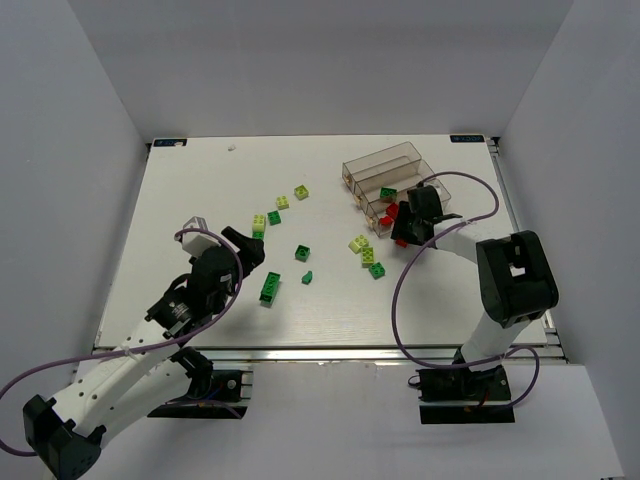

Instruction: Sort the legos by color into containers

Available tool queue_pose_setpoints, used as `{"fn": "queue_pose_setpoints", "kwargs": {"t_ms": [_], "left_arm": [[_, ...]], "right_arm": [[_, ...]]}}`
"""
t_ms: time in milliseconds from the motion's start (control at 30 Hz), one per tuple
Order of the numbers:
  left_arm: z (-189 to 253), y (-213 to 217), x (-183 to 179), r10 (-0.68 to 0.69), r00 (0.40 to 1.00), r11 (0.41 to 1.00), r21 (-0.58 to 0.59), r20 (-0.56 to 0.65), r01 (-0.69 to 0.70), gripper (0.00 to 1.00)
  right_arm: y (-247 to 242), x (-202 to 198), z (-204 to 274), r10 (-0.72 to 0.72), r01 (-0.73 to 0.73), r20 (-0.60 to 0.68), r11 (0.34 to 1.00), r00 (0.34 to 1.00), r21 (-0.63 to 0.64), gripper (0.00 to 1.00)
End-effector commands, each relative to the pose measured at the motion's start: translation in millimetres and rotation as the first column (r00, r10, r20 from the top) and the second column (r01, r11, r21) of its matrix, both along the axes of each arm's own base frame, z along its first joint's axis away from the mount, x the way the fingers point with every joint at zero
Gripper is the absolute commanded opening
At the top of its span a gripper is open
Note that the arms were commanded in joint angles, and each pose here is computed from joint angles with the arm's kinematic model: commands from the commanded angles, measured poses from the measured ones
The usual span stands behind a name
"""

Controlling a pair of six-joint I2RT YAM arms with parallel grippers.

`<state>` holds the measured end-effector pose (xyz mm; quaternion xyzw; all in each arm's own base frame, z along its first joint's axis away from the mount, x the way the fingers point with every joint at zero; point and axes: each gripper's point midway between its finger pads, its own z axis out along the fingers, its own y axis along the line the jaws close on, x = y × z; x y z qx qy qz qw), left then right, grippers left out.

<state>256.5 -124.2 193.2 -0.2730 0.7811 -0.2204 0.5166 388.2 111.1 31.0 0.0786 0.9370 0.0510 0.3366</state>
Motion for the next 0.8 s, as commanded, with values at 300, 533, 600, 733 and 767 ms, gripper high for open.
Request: {"fn": "queue_pose_setpoints", "kwargs": {"t_ms": [300, 533, 600, 733, 767], "left_arm": [[1, 3, -1, 0.018, 1.0, 1.0, -0.007, 0.004, -0.018, 0.86], [-4, 3, -2, 0.017, 1.0, 1.0, -0.013, -0.003, -0.017, 0.87], [-3, 3, -2, 0.018, 1.0, 1.0, -0.012, -0.003, -0.018, 0.87], [-4, 5, -3, 0.023, 1.0, 1.0, -0.016, -0.003, -0.023, 0.87], [-7, 5, -4, 0.024, 1.0, 1.0, -0.015, -0.007, -0.024, 0.87]], "right_arm": [[-3, 3, -8, -0.043, 0.043, 0.004, 0.999, 0.999, 0.001, 0.54], [-3, -1, -10, -0.027, 0.027, -0.002, 1.0, 1.0, 0.003, 0.42], [-1, -3, -5, -0.008, 0.008, 0.0, 1.0, 1.0, 0.016, 0.32], [1, -9, 10, 0.084, -0.085, 0.011, 0.996, 0.996, 0.038, 0.07], [3, -11, 20, 0.113, -0.114, 0.03, 0.992, 0.993, 0.046, 0.0]]}}
